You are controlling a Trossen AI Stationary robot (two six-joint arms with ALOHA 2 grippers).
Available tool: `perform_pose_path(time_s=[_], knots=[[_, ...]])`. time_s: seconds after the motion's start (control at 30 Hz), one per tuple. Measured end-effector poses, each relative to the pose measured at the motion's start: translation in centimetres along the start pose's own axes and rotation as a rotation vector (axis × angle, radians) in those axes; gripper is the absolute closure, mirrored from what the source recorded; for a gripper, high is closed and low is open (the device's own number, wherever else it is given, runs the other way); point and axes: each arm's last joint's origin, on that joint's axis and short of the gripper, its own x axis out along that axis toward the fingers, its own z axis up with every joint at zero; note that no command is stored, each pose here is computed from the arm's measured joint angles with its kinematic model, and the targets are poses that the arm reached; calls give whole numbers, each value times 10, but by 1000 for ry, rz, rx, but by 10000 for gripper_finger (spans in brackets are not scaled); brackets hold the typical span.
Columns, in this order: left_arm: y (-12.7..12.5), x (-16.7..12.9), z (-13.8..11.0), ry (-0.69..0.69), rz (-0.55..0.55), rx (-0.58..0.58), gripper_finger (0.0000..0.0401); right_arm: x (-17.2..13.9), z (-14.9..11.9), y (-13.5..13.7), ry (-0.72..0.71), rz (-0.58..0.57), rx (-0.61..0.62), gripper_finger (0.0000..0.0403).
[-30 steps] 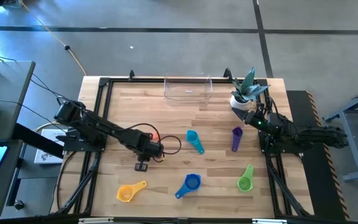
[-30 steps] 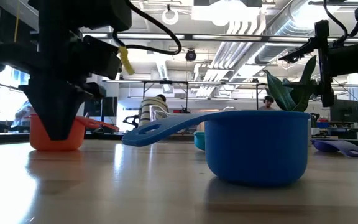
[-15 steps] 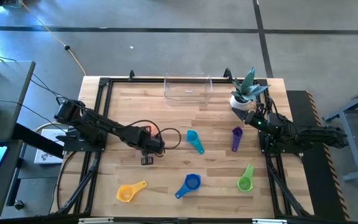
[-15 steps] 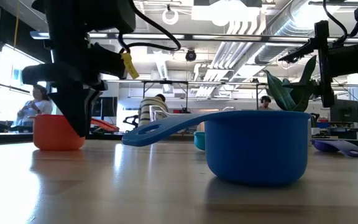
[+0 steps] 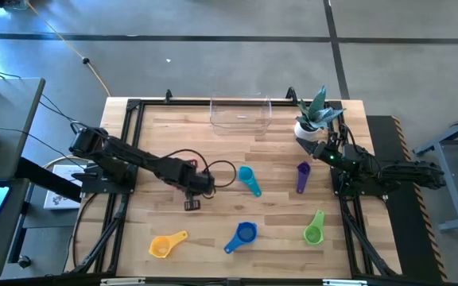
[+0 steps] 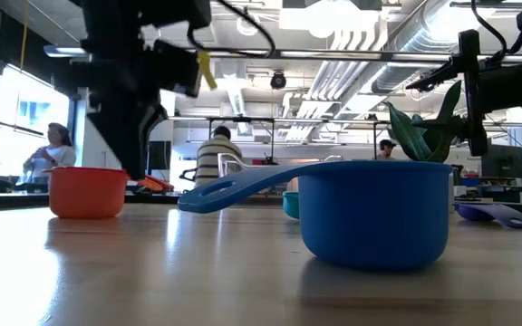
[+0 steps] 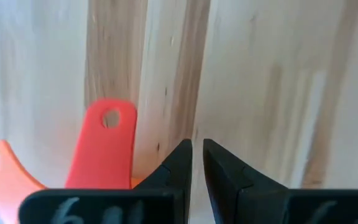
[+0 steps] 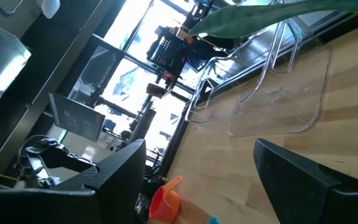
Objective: Nest measuring cups in basket
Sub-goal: Stack the red measuring cup on top of the orange measuring cup
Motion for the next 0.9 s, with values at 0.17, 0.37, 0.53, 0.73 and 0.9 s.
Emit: perform_pose_path(time_s=[0.17,0.37,0.53,0.73,0.9], knots=[[6,-21,20,-49,-3,-17,371,0,0,0,-2,-1,-9,115],[49,-38,36,-43,147,-90,371,0,0,0,-2,-2,-9,115],[103,-34,31,62,206,-231,371,0,0,0,4,2,-9,115],[146,-17,12,161,167,-373,371,0,-1,1,31,17,-13,115],[159,-2,-6,234,114,-446,371,0,-1,0,35,19,-25,115]])
